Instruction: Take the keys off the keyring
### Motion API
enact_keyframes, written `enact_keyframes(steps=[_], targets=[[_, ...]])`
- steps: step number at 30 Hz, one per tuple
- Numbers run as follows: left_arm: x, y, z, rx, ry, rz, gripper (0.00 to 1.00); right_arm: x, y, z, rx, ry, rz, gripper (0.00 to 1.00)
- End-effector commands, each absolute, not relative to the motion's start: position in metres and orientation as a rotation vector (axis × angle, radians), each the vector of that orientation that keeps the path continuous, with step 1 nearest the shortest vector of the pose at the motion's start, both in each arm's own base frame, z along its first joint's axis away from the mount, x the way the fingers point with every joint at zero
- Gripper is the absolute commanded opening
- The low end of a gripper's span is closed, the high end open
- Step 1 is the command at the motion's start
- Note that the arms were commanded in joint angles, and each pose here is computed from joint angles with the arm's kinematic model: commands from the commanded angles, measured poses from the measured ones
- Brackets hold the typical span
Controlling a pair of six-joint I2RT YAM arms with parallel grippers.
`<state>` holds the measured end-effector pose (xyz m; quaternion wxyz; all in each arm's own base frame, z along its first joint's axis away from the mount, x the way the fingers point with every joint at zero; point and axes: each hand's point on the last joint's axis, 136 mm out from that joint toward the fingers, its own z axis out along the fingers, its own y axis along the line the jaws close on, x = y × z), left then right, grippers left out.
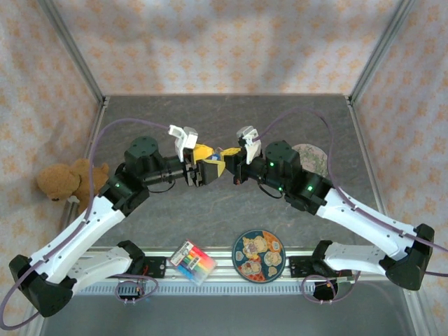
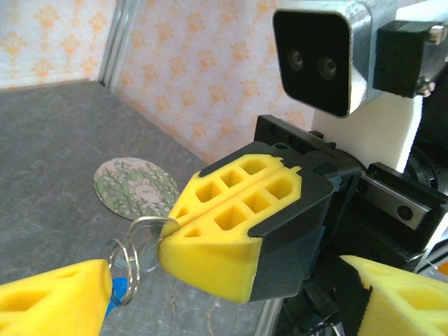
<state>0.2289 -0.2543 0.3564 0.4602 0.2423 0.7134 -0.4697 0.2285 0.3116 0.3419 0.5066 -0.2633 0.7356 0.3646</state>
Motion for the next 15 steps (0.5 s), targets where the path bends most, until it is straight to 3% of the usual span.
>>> enact_keyframes(steps=[1, 7, 15], targets=[[0.230, -0.243, 0.371, 0.576, 1.711, -1.090, 0.82, 0.222, 0.305, 0.369, -0.611, 1.697, 0.927, 0.00], [0.232, -0.233, 0.382, 0.549, 1.682, -1.083, 0.84, 0.214, 0.300, 0.378, -0.630, 1.663, 1.010, 0.00], [0.241, -0.235, 0.403, 0.553, 1.598, -1.291, 0.85, 0.218, 0.285, 0.406, -0.653, 1.590, 1.288, 0.00]])
